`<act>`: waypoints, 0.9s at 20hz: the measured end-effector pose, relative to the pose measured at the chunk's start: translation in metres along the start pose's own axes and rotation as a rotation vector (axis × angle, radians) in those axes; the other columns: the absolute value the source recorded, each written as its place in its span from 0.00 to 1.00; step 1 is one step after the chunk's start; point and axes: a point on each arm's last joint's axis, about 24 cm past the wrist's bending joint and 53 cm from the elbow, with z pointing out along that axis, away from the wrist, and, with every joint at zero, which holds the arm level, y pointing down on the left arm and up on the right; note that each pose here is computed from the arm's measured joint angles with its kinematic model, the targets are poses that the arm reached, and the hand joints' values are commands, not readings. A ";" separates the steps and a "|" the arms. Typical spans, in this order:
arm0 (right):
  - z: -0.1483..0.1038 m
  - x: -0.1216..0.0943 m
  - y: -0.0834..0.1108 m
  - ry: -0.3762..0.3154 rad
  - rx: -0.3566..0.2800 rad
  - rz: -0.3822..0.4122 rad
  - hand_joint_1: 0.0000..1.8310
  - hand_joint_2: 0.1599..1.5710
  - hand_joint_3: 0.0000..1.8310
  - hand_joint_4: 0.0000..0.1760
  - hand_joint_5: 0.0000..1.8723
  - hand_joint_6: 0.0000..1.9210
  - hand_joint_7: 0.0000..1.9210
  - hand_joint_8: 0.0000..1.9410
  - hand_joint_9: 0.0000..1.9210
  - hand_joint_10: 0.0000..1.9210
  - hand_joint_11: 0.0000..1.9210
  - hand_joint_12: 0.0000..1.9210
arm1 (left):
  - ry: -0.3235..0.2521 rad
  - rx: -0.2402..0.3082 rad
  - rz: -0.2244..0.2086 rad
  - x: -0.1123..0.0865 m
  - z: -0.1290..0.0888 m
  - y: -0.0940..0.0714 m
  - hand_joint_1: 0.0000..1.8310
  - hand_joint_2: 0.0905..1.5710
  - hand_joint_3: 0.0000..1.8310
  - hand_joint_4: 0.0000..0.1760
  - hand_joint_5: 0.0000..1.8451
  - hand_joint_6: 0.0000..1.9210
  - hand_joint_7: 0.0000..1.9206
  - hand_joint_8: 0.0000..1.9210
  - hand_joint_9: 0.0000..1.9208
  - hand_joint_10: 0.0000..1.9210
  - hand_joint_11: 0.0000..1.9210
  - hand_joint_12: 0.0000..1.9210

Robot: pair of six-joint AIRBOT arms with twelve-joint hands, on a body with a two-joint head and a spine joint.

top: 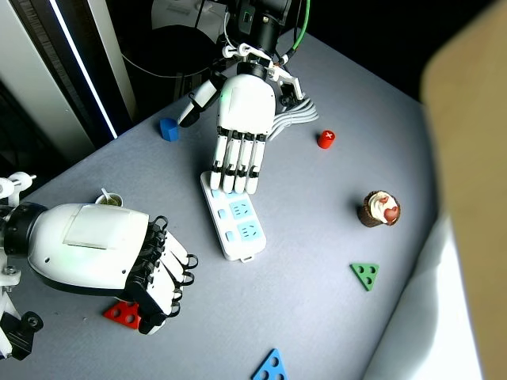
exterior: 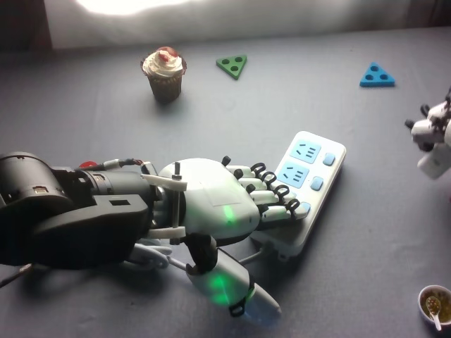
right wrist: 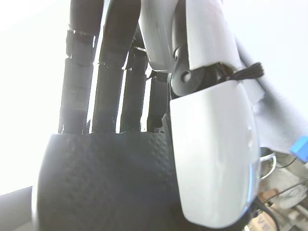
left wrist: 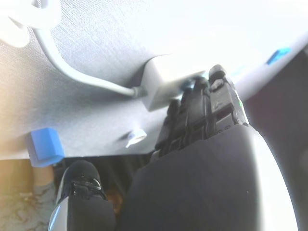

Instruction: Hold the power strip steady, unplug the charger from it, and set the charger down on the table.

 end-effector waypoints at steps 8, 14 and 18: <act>-0.001 0.025 0.014 0.062 -0.020 0.023 0.55 0.66 0.00 0.00 0.32 0.00 0.39 0.00 0.42 0.00 0.24 0.44 | 0.001 -0.002 0.000 0.000 -0.001 0.001 0.00 0.62 0.00 0.00 0.00 0.00 0.01 0.00 0.00 0.00 0.00 0.00; -0.001 0.015 0.004 0.025 0.020 0.136 0.47 0.65 0.00 0.00 0.24 0.00 0.29 0.00 0.31 0.00 0.16 0.42 | 0.000 -0.002 0.000 0.000 -0.001 0.001 0.00 0.62 0.00 0.00 0.00 0.00 0.02 0.00 0.01 0.00 0.00 0.00; -0.007 -0.017 -0.015 -0.106 0.066 0.343 0.46 0.63 0.00 0.00 0.24 0.00 0.29 0.00 0.31 0.00 0.16 0.40 | -0.010 -0.003 0.004 -0.010 -0.002 -0.001 0.00 0.61 0.00 0.00 0.00 0.00 0.01 0.00 0.01 0.00 0.00 0.00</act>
